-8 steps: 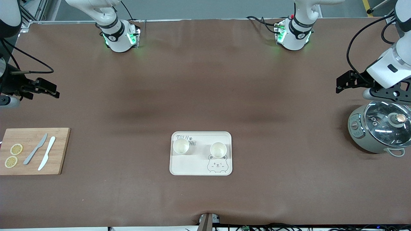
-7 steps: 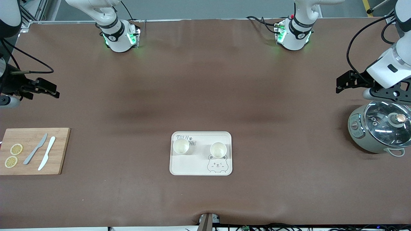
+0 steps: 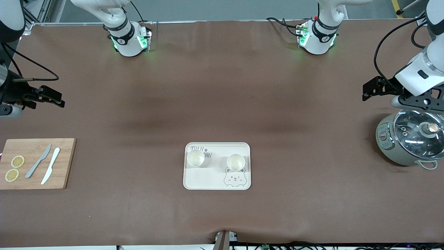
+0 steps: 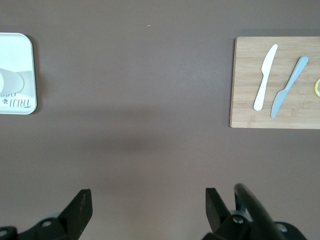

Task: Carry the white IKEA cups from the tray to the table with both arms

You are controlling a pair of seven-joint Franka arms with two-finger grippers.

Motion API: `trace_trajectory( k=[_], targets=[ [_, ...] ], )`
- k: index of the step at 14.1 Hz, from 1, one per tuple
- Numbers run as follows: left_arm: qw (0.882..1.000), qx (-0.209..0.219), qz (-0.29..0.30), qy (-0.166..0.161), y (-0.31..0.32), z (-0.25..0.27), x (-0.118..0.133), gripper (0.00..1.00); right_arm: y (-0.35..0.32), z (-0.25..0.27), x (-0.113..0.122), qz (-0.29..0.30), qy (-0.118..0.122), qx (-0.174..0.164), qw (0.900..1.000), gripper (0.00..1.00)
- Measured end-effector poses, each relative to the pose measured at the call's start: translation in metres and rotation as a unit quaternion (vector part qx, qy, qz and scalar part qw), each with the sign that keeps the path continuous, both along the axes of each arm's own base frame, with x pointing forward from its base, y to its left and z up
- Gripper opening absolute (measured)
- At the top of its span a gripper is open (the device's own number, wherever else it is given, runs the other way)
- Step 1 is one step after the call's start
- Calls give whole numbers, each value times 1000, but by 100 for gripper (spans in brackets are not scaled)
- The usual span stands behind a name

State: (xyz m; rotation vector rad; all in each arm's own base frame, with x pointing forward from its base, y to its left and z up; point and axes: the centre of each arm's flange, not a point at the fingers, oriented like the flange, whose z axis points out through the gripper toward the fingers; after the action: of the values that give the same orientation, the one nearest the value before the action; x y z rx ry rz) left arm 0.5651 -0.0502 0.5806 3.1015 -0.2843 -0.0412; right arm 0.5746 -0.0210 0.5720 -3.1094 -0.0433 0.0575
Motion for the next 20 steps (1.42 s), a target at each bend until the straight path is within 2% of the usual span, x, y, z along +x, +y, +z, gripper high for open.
trace_trajectory(
  k=[3,7,10,13,17,20],
  targets=[
    [999,-5,34,11,-40,-26,19,100,8,-25,15,6,1,-1,1000,100],
    [998,-2,59,20,-156,-74,60,100,39,-62,39,24,-9,14,1000,100],
    [998,-13,65,-4,-216,-118,82,100,71,-99,58,21,-17,39,999,100],
    [997,-25,72,-23,-264,-169,89,100,122,-141,75,-3,-33,43,999,100],
    [996,-38,70,-48,-311,-231,89,100,199,-180,83,-33,-33,43,998,100],
    [993,-49,74,-73,-329,-267,91,100,251,-207,89,-42,-48,48,997,100]
  ],
)
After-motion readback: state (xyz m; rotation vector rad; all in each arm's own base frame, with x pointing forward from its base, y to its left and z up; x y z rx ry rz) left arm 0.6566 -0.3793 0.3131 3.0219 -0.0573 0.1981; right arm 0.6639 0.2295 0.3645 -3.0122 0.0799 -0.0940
